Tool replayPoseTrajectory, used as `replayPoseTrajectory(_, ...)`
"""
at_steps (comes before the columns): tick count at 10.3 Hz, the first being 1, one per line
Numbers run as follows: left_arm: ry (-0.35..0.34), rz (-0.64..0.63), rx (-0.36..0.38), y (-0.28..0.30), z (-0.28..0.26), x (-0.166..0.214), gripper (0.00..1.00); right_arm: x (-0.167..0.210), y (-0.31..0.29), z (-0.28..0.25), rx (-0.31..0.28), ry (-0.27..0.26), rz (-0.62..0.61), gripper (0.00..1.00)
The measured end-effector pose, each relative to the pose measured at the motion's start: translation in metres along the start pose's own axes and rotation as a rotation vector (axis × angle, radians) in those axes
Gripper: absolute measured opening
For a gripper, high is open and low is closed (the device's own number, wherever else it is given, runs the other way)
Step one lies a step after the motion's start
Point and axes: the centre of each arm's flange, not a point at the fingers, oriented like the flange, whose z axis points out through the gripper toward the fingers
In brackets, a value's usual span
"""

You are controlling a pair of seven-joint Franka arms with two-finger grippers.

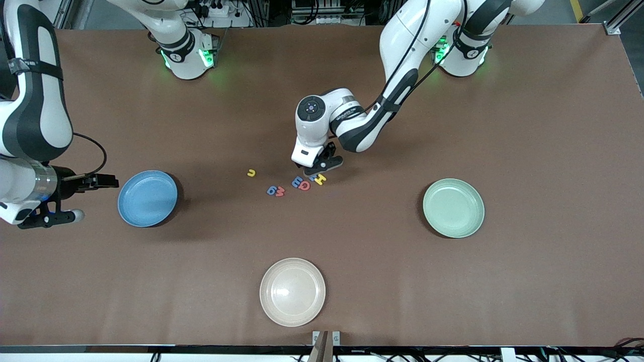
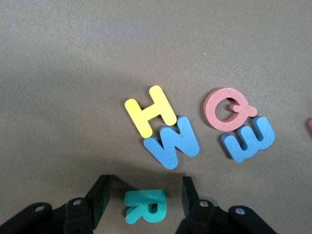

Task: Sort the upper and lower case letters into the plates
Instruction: 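Lower the left gripper and grasp the teal R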

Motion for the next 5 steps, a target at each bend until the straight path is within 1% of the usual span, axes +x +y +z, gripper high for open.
replayPoseTrajectory(1, 0.0, 0.0, 0.0, 0.0001, 0.0003, -0.0008, 0.65, -0.0001, 0.0003, 0.0, 0.0, 0.0, 0.0, 1.0)
replayPoseTrajectory(5, -0.001, 0.006, 0.001, 0.0017, 0.0008, -0.0071, 0.64, -0.0006, 0.0028, 0.0004, 0.001, -0.001, -0.006, 1.0)
